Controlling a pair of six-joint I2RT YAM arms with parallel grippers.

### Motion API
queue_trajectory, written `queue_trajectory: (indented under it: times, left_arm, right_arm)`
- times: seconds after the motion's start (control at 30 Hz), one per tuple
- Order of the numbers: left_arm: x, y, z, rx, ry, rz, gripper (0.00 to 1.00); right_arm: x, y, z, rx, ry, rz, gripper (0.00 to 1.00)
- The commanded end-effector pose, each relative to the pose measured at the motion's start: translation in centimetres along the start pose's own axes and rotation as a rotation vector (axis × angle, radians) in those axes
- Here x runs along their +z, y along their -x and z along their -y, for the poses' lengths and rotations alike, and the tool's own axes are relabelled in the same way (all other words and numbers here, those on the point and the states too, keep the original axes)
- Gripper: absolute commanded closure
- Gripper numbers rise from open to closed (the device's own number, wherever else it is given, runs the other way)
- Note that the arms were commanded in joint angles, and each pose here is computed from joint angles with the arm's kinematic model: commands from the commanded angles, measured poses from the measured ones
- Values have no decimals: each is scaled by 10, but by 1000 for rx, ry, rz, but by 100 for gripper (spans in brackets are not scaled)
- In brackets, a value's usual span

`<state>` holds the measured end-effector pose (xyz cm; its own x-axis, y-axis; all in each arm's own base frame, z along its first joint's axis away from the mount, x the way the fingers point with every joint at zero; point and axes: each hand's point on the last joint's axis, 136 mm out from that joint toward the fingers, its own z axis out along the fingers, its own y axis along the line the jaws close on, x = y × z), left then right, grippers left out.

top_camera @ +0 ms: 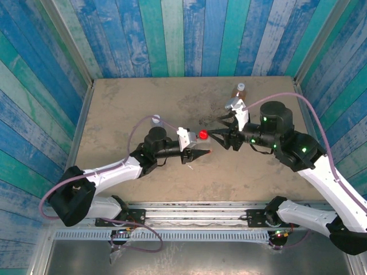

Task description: Screw on the bottle caps

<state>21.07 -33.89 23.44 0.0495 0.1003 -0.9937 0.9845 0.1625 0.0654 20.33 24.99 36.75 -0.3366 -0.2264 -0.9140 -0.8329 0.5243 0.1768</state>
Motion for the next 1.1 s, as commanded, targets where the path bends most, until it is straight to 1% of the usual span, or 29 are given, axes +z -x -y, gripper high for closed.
queue_trajectory:
  times: [0.0, 0.2, 0.47, 0.67, 0.8, 0.93, 1.07]
  left_arm:
    - [5, 6, 2, 10, -48, 6, 52]
    - [6, 2, 2, 5, -52, -5, 52]
    - [7, -1, 3, -1, -61, -20, 52]
    - [8, 1, 7, 4, -89, -20, 52]
    - [9, -1, 6, -3, -89, -31, 52]
    - [10, -4, 5, -6, -86, -39, 52]
    - [10, -5, -1, -9, -53, -46, 52]
  right_arm:
    - [7, -22, -6, 5, 52, -124, 39]
    - [20, -28, 1, -38, 12, -188, 45]
    - [30, -31, -2, -82, 23, -223, 53]
    - [35, -36, 0, -98, 21, -246, 64]
    - [38, -39, 2, -102, 17, -260, 70]
    - [41, -44, 5, -115, 0, -280, 79]
    - [40, -43, 8, -113, -25, -275, 83]
